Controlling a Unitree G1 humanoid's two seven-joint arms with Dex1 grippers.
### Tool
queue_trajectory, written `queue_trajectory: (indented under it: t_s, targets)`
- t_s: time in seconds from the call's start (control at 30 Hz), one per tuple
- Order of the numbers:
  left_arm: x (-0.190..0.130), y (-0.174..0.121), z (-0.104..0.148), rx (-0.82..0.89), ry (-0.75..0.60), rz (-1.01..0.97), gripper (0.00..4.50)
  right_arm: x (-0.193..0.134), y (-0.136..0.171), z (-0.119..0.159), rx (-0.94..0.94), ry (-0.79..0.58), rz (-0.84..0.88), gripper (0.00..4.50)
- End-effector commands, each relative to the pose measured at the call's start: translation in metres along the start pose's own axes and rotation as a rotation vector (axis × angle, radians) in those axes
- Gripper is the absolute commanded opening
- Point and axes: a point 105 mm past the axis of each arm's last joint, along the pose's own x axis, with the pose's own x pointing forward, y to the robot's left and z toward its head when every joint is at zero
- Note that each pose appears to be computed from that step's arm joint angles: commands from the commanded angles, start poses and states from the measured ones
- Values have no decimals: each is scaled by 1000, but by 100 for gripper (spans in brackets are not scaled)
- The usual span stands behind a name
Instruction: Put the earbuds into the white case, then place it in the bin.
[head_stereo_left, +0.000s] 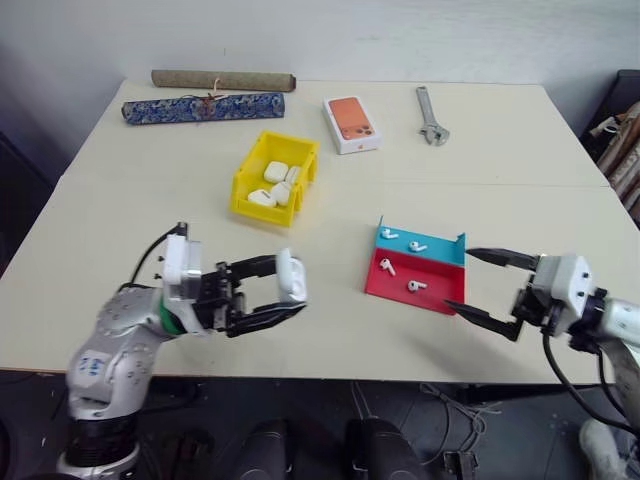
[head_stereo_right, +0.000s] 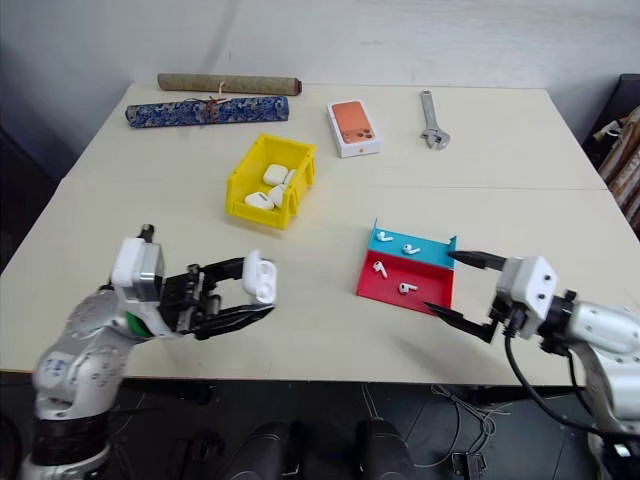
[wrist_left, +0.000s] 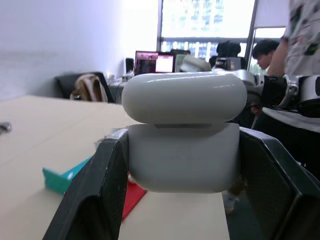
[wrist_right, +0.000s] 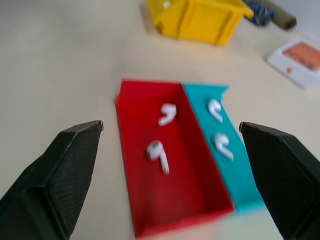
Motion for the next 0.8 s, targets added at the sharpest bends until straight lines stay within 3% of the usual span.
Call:
queue_trajectory:
  t_s: [0.03,0.13,0.27,0.37,0.5,0.6,0.77,0.8]
  targets:
    - [15,-3,-2,14,-103,-44,280,-40,-12,-18,18,131,-157,450]
    - [22,-6,-13,16,-103,-80,280,-64,-11,-35,77,193,-231,450]
    - [26,-6,-21,40,-110,-84,280,-69,-7,-40,94,206,-200,450]
    - [26,-6,-21,26,-134,-80,280,-58,-8,-32,41,194,-136,450]
    - [28,-9,-22,14,-149,-81,280,-20,-7,-4,6,170,22,450]
    - [28,-5,-21,21,-157,-47,280,8,-3,10,-20,174,121,386]
    - [21,-4,-25,15,-125,-27,280,48,5,11,-47,257,239,217]
    - [19,-4,-25,15,-121,-23,280,55,3,11,-64,273,235,217]
